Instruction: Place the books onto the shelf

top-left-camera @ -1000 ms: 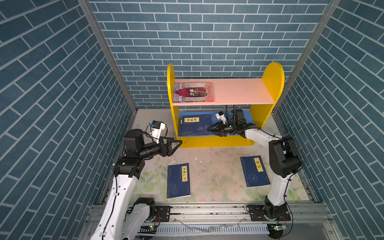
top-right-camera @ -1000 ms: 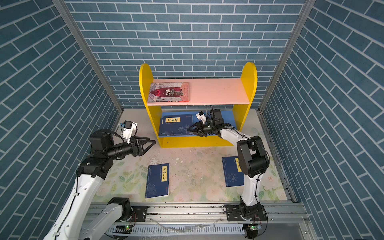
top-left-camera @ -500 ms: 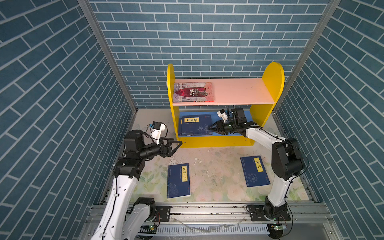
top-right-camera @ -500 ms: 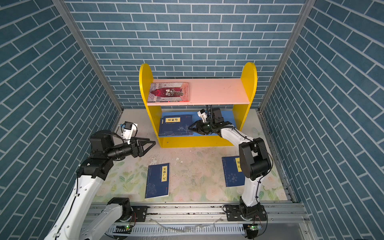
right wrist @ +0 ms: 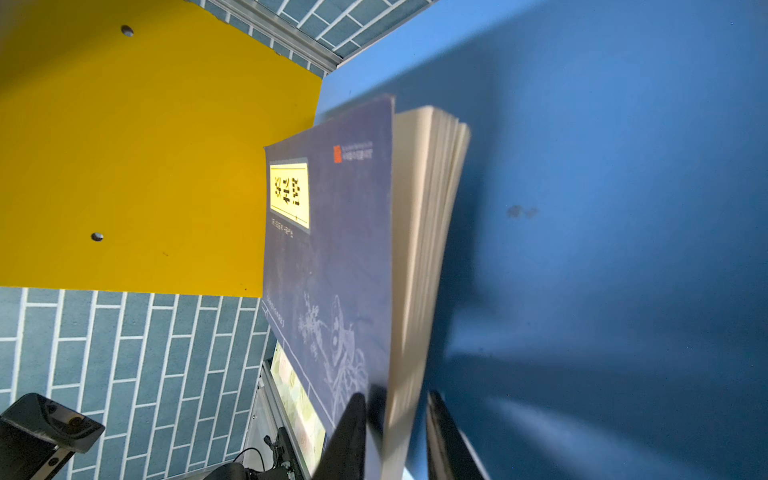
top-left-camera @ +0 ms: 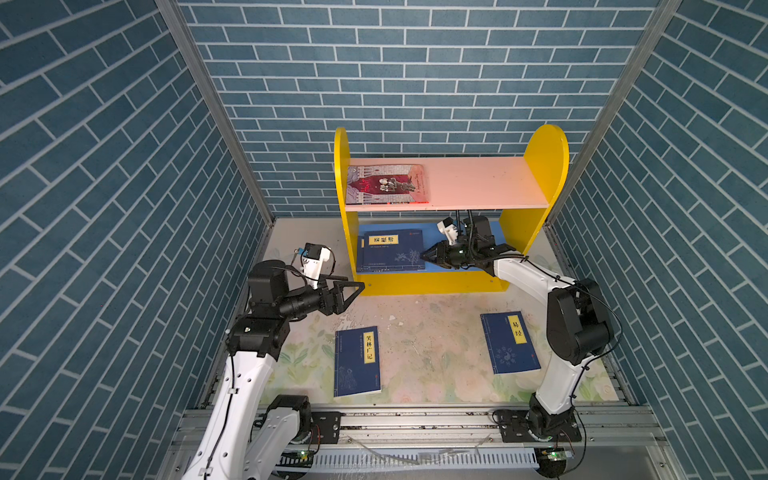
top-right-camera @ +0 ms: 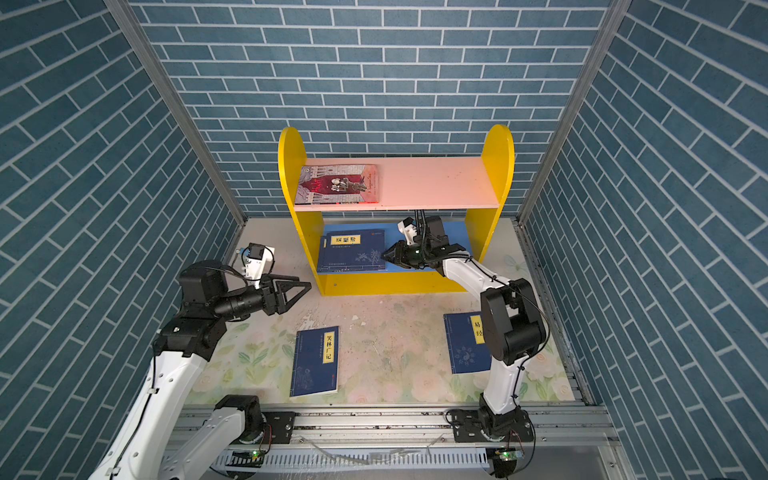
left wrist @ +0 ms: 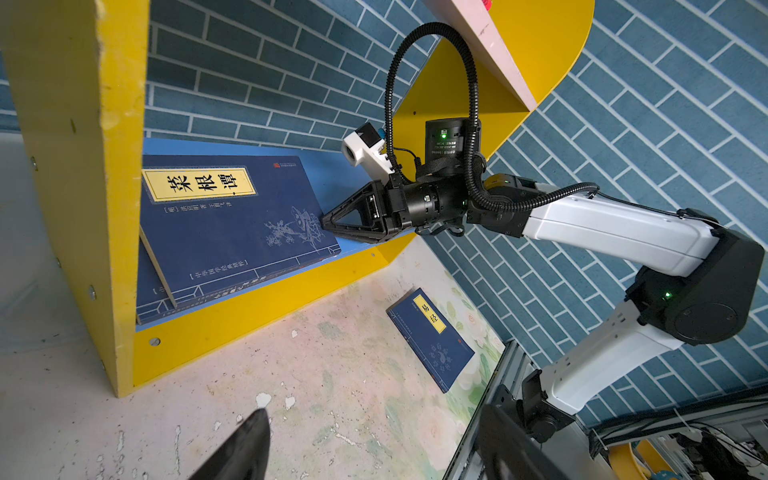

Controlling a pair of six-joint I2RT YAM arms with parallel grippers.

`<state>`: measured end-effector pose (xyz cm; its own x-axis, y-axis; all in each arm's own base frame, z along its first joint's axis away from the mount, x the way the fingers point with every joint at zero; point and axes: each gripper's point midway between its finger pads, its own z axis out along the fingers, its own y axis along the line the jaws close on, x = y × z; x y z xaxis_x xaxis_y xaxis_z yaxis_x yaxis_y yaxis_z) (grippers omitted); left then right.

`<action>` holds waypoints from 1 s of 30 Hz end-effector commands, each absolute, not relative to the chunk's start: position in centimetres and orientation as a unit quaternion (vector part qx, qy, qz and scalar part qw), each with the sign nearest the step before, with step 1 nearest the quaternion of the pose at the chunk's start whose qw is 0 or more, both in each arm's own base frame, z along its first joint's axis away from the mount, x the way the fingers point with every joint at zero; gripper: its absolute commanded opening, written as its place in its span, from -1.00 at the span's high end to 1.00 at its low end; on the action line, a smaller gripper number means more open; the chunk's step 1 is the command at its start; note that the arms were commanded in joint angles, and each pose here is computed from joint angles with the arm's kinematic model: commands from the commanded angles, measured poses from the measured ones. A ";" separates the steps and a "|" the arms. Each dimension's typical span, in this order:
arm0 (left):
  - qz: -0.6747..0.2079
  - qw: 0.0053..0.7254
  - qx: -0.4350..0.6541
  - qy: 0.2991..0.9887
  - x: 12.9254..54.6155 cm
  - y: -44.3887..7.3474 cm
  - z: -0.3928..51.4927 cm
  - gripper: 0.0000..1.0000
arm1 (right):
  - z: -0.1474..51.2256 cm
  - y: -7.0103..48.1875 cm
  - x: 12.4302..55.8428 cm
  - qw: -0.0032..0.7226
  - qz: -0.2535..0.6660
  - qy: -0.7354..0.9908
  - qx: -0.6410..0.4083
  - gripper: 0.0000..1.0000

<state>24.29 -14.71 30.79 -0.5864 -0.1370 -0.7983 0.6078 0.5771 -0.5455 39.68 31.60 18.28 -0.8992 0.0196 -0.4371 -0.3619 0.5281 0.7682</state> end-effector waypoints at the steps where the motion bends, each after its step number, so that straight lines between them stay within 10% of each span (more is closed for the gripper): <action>1: -0.432 0.432 0.157 0.776 24.1 -14.6 30.4 -0.61 | 20.2 32.1 39.7 0.234 0.476 0.837 -0.132 0.51; 30: -0.332 0.461 0.149 0.809 25.4 -12.3 28.5 -0.61 | 19.7 34.2 40.1 0.232 0.468 0.842 -0.137 0.85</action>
